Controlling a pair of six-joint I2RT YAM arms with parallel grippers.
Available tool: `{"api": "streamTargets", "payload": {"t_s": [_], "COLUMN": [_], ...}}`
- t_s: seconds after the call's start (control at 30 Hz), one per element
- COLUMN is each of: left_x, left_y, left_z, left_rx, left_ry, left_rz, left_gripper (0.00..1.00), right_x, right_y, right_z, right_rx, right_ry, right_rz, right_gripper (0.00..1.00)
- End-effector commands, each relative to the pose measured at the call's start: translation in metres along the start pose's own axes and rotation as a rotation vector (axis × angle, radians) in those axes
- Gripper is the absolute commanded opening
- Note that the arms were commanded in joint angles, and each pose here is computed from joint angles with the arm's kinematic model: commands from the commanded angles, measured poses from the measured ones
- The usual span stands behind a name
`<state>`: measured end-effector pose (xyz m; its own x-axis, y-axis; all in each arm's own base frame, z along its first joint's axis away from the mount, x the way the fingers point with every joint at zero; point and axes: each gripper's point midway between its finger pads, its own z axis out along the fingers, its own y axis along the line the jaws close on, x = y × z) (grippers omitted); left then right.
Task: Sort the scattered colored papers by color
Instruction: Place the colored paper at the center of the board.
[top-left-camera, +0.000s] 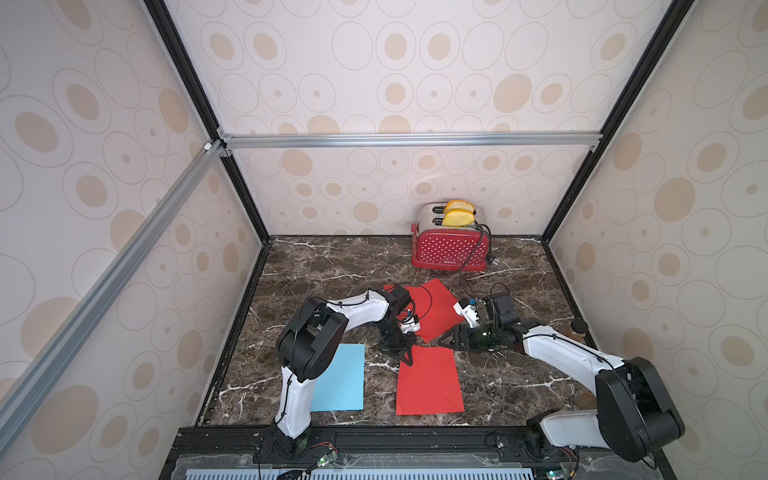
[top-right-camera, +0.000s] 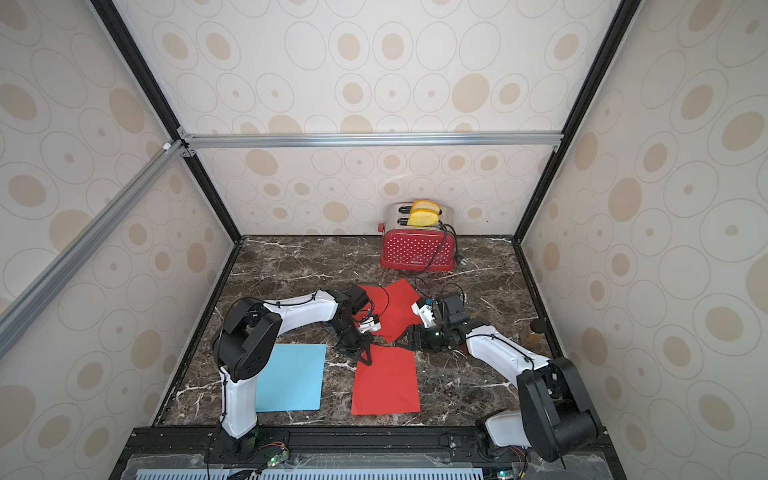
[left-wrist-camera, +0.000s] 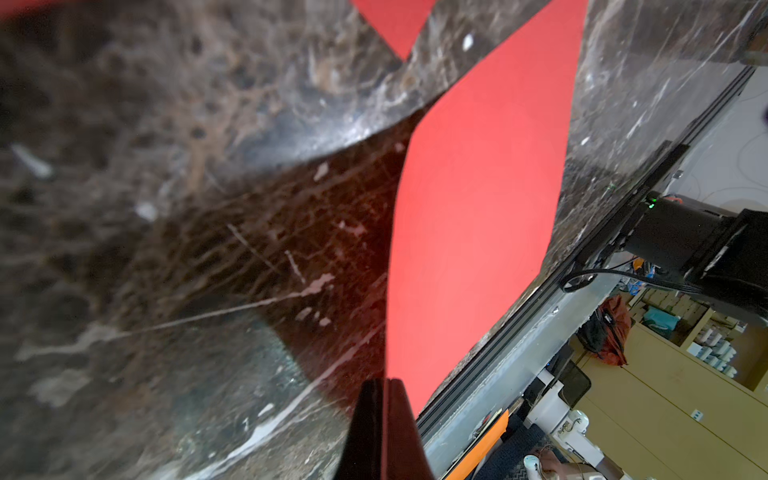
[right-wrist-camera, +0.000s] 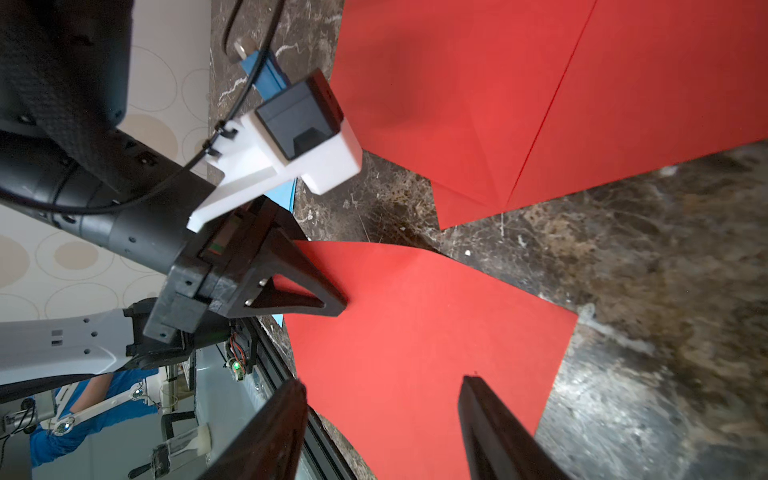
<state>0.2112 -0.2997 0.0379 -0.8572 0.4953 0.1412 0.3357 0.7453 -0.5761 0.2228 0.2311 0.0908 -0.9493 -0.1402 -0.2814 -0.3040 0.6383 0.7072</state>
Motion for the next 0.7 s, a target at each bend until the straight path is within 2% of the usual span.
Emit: {"api": "streamTargets", "payload": {"t_s": [0.0, 0.23, 0.67], "left_x": [0.002, -0.002, -0.005], "left_y": [-0.002, -0.002, -0.003], "left_z": [-0.002, -0.001, -0.002], "left_rx": [-0.024, -0.024, -0.027], "left_ry": [0.031, 0.037, 0.045], "left_rz": [0.038, 0.04, 0.045], "left_gripper": [0.0, 0.0, 0.0], "right_x": [0.0, 0.012, 0.021], "right_y": [-0.003, -0.021, -0.039], "right_z": [0.004, 0.014, 0.027], "right_rx": [0.017, 0.068, 0.1], "right_ry": [0.014, 0.06, 0.086], "right_rz": [-0.02, -0.017, -0.003], "right_gripper": [0.63, 0.54, 0.52]}}
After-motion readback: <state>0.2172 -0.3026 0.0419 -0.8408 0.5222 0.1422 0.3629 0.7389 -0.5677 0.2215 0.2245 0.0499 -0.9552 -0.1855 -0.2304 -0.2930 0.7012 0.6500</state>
